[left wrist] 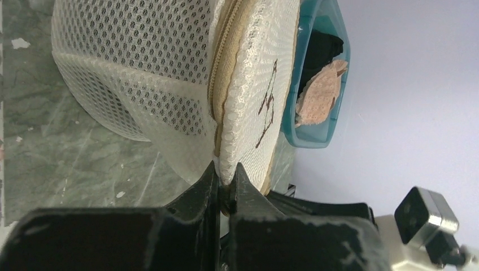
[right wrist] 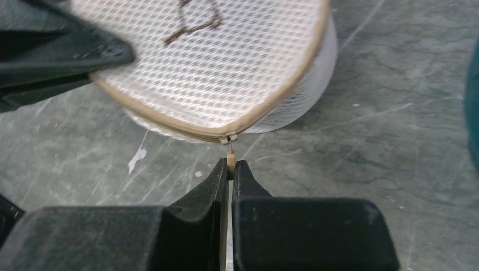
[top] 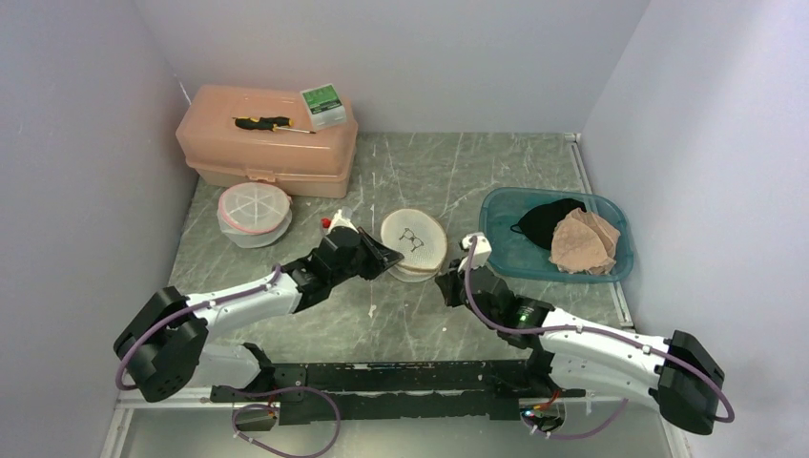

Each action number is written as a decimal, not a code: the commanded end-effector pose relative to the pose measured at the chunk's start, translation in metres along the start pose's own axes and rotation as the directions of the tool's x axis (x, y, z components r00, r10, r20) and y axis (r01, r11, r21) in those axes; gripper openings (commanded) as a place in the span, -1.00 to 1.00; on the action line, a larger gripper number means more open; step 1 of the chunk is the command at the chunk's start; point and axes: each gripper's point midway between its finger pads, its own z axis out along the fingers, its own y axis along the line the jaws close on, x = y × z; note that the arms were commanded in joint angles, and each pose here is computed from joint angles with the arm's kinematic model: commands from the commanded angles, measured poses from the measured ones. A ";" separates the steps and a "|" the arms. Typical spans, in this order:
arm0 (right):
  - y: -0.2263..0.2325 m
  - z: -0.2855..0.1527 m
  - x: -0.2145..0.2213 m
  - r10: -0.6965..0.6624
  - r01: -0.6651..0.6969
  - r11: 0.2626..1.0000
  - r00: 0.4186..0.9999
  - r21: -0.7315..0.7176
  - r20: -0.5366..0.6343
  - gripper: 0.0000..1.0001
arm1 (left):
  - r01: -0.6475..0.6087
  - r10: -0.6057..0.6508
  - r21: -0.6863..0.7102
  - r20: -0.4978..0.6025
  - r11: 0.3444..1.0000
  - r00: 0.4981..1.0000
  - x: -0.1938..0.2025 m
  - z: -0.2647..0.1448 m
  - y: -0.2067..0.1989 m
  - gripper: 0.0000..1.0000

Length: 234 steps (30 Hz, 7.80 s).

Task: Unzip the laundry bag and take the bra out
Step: Unzip the laundry bag at the center of the board.

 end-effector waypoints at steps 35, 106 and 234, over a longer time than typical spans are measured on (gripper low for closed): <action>0.031 -0.012 -0.001 -0.034 0.035 0.999 0.998 -0.025 0.044 -1.00 | -0.213 0.396 0.509 -0.282 0.834 0.874 -0.013 0.026 -0.041 0.07; -0.025 -0.015 -0.020 -0.008 0.003 0.999 0.996 0.055 0.089 -1.00 | -0.051 0.055 0.037 -0.125 0.998 0.991 0.012 0.004 0.000 -0.94; 0.030 -0.023 0.006 -0.073 0.078 0.996 0.993 -0.048 0.088 -1.00 | -0.144 0.154 0.117 -0.076 0.983 0.985 -0.017 -0.073 -0.022 0.88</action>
